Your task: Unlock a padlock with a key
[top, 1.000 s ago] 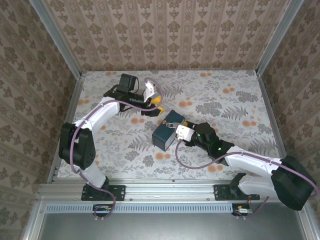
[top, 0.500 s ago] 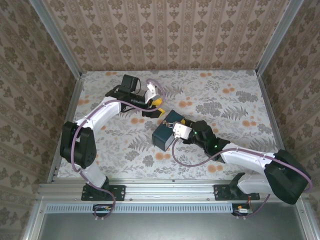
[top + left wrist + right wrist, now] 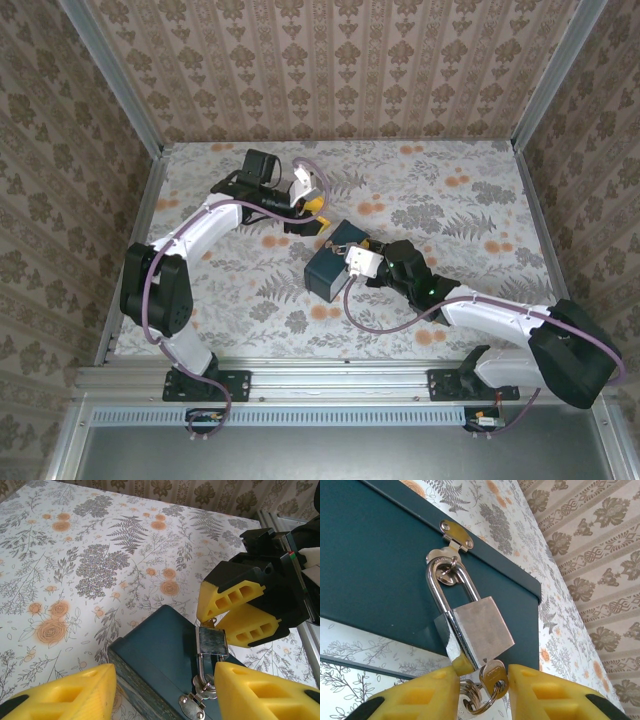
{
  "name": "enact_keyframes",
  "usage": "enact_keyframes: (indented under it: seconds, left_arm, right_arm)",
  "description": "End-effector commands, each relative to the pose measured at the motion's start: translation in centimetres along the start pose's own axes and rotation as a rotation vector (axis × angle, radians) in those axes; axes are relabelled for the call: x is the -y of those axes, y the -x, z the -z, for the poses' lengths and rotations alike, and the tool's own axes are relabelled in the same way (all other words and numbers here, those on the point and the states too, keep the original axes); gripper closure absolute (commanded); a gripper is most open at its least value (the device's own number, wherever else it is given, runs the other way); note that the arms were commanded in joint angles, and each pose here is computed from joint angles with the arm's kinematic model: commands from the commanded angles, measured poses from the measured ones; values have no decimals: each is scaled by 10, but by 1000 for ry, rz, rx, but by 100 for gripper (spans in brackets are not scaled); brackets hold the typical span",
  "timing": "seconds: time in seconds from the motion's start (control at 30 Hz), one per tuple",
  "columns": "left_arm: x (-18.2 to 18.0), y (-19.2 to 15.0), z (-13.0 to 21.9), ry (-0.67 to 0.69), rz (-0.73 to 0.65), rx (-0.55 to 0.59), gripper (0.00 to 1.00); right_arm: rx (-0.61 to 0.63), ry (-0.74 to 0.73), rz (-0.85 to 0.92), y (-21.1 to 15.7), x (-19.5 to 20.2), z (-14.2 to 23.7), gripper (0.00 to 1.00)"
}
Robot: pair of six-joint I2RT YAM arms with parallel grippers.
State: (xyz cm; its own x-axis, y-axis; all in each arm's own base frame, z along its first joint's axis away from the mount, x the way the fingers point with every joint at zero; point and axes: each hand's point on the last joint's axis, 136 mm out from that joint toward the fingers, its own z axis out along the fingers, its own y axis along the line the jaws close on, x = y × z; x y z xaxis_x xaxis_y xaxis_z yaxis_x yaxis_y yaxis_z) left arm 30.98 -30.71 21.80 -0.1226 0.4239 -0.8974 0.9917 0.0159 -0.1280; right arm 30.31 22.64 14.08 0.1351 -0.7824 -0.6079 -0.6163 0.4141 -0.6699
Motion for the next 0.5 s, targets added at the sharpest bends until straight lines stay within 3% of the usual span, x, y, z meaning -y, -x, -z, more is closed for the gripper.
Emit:
enact_keyframes:
  seconds: [0.0,0.13,0.27,0.47]
  left_arm:
    - [5,-3,-2,-29,3,-15,44]
    - [42,-11,-33,-160,-33,-109,45]
    - [37,-16,-39,-149,-15,-93,45]
    - [28,-16,-32,-124,3,-79,46]
  right_arm:
    - [-11,-20,20,4,11,0,65]
    - [-20,-12,31,-2,14,3,66]
    - [3,16,22,4,16,7,74]
    - [24,31,11,9,15,7,68]
